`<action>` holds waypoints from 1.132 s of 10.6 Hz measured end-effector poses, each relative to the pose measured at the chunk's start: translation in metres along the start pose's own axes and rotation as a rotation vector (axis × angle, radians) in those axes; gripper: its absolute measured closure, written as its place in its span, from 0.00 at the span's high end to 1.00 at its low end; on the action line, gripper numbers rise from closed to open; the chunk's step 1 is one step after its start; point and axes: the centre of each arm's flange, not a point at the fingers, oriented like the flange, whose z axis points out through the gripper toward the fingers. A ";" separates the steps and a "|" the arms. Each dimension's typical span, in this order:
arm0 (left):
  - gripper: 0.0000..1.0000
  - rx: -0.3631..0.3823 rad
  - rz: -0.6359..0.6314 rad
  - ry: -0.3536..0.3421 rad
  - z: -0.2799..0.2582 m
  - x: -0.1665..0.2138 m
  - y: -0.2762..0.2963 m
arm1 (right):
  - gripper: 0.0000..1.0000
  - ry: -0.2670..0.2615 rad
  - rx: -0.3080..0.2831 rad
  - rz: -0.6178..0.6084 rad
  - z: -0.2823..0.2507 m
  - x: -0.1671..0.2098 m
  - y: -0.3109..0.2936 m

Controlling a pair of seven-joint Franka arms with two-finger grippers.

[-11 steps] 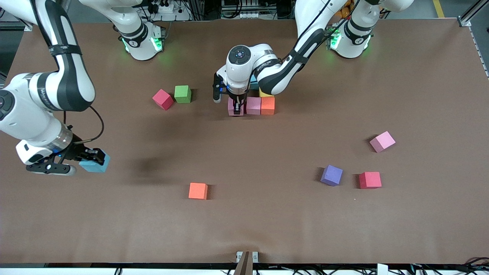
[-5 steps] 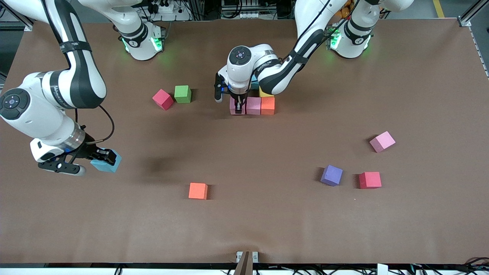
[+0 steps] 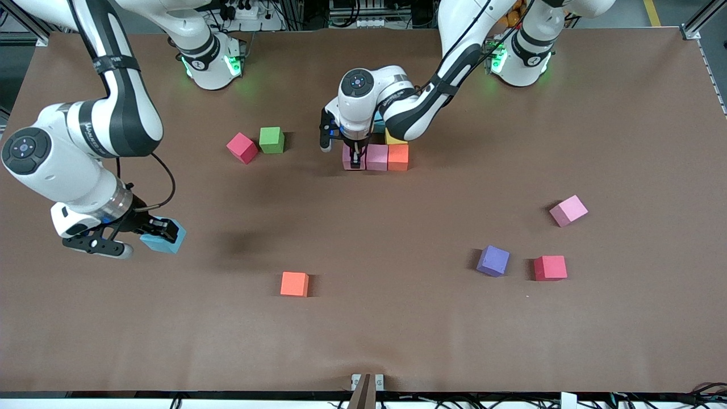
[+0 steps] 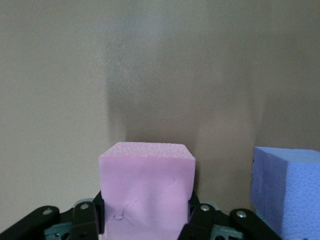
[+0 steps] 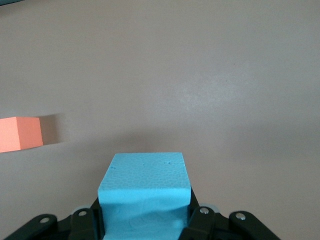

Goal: Form number 2 with 11 blocks

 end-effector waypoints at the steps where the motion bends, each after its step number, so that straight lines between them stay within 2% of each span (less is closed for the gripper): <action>1: 0.57 -0.001 0.001 -0.001 0.001 0.000 0.000 | 0.59 -0.015 -0.004 0.001 -0.003 -0.003 0.001; 6: 0.57 -0.005 0.009 -0.006 0.004 -0.002 0.002 | 0.59 -0.056 -0.015 0.002 -0.016 -0.011 0.004; 9: 0.58 -0.009 0.010 -0.010 0.006 -0.003 0.002 | 0.59 -0.061 -0.014 0.010 -0.027 -0.016 0.000; 11: 0.79 -0.009 0.011 -0.009 0.007 -0.002 0.003 | 0.59 -0.069 -0.014 0.024 -0.029 -0.020 -0.009; 12: 0.96 -0.009 0.013 -0.008 0.007 -0.001 0.004 | 0.59 -0.069 -0.012 0.027 -0.029 -0.022 -0.015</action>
